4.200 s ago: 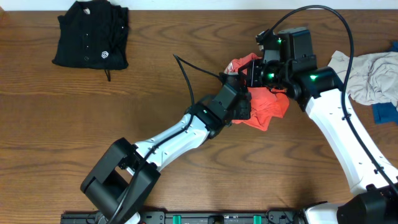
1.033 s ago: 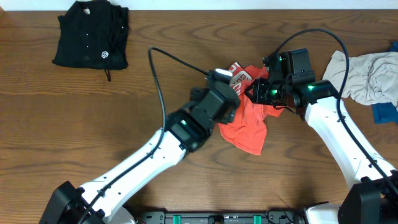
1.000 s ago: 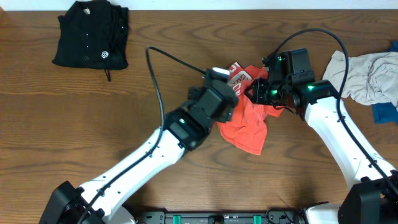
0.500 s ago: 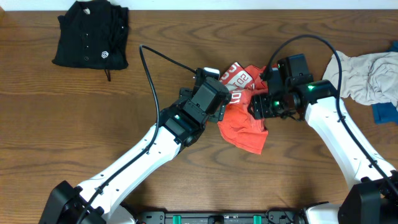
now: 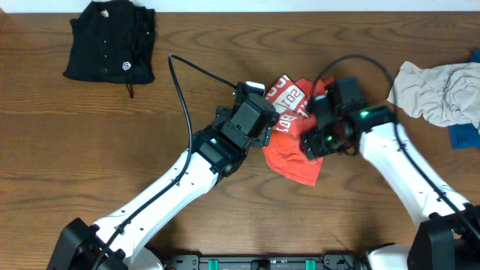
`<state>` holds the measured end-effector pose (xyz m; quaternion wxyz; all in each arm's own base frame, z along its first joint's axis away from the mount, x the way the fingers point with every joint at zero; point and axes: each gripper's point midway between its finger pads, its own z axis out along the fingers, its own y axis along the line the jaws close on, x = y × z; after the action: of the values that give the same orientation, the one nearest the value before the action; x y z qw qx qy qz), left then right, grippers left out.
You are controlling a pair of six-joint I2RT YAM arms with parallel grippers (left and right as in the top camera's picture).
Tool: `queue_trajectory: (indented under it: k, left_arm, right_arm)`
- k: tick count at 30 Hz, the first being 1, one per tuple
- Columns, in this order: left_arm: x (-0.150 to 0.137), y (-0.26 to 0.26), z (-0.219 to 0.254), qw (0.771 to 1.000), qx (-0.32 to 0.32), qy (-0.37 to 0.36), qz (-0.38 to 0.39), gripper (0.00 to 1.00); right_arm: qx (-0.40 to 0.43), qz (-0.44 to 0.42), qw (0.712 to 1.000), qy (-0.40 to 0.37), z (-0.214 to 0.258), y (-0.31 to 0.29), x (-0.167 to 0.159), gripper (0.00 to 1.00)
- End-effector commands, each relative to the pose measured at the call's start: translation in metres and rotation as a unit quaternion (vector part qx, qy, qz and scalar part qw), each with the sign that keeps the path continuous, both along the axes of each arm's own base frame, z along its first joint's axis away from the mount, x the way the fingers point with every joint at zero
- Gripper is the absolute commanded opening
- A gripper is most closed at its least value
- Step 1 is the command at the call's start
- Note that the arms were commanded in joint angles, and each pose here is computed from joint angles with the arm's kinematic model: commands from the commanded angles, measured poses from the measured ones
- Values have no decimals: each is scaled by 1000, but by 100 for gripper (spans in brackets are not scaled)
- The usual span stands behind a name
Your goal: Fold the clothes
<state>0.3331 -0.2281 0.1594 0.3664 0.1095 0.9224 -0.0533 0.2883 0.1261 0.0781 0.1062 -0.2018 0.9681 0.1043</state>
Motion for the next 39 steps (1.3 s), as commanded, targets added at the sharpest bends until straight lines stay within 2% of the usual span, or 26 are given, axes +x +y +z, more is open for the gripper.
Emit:
queue_trajectory:
  k: [1, 6, 8, 13, 18, 22, 30, 31, 32, 33, 35, 39]
  left_arm:
    - [4, 2, 1, 1000, 8, -2, 4, 82]
    - [4, 2, 1, 1000, 8, -2, 4, 82]
    - [3, 2, 1, 1000, 8, -1, 4, 82]
    - [3, 2, 1, 1000, 8, -1, 4, 82]
    - [3, 2, 1, 1000, 8, -1, 4, 82]
    - [3, 2, 1, 1000, 8, -1, 4, 82]
    - [3, 3, 0, 1000, 9, 0, 4, 82]
    - [2, 3, -1, 1000, 10, 1, 4, 82]
    - [2, 3, -1, 1000, 11, 2, 4, 82]
    - [2, 3, -1, 1000, 11, 2, 4, 82]
    - [2, 3, -1, 1000, 11, 3, 4, 82]
    - [2, 3, -1, 1000, 11, 3, 4, 82]
  right_arm:
    - [-8, 94, 995, -17, -4, 19, -14, 72]
    - [-71, 122, 989, -51, -13, 15, -10, 75]
    - [-79, 121, 988, -58, -17, 13, -8, 79]
    - [-102, 124, 984, -75, -37, 4, -7, 82]
    - [-145, 108, 977, -114, -52, -12, 3, 82]
    - [-204, 79, 962, -165, -45, -31, 24, 78]
    - [-234, 37, 935, -266, -15, -35, 67, 61]
    - [-234, 41, 933, -271, -12, -34, 69, 55]
    - [-235, 45, 931, -276, -10, -32, 72, 46]
    - [-236, 49, 929, -281, -8, -31, 74, 33]
    - [-237, 58, 925, -293, -3, -29, 79, 19]
    - [-253, 78, 907, -327, 10, -21, 89, 7]
